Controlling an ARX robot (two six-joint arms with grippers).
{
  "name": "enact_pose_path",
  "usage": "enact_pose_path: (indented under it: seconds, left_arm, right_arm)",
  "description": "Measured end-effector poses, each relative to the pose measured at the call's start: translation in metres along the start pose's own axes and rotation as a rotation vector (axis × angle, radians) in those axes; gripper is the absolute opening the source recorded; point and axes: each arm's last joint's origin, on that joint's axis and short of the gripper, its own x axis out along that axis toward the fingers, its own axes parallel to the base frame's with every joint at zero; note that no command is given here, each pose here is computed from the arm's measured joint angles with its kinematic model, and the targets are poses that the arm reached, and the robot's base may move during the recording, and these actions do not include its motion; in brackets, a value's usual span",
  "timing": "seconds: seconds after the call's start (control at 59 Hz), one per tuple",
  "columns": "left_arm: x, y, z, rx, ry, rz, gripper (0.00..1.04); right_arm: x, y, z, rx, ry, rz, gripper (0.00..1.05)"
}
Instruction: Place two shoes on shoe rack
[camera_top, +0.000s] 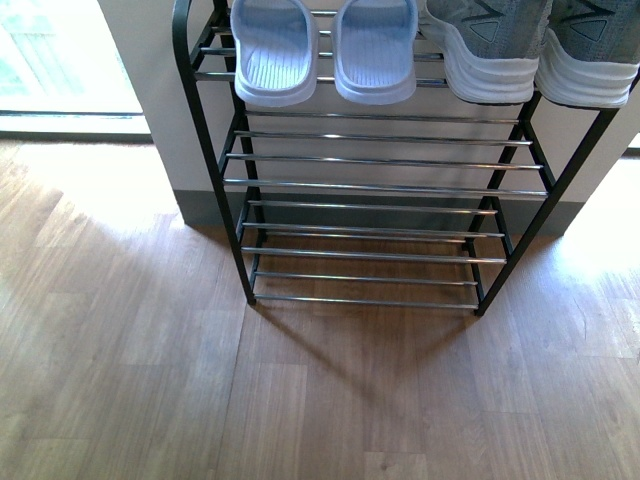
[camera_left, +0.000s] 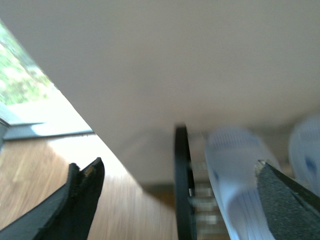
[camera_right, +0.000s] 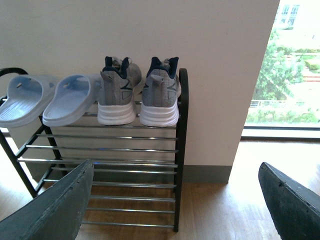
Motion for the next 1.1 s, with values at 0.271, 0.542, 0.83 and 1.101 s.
enact_pose_path:
  seconds: [0.271,0.542,0.83,1.101]
  left_arm:
    - [-0.107,0.051,-0.097,-0.086,-0.162,0.014,0.21]
    - [-0.168,0.071,-0.130,-0.092,-0.158,0.016,0.01]
    - [-0.216,0.080,-0.155,-0.091,-0.150,0.016,0.01]
    - [-0.248,0.093,-0.169,-0.093,-0.150,0.022,0.01]
  right_arm:
    - [0.000,0.000,0.000,0.000,0.000,0.000,0.96]
    - [0.000,0.000,0.000,0.000,0.000,0.000,0.96]
    - [0.000,0.000,0.000,0.000,0.000,0.000,0.96]
    - [0.000,0.000,0.000,0.000,0.000,0.000,0.96]
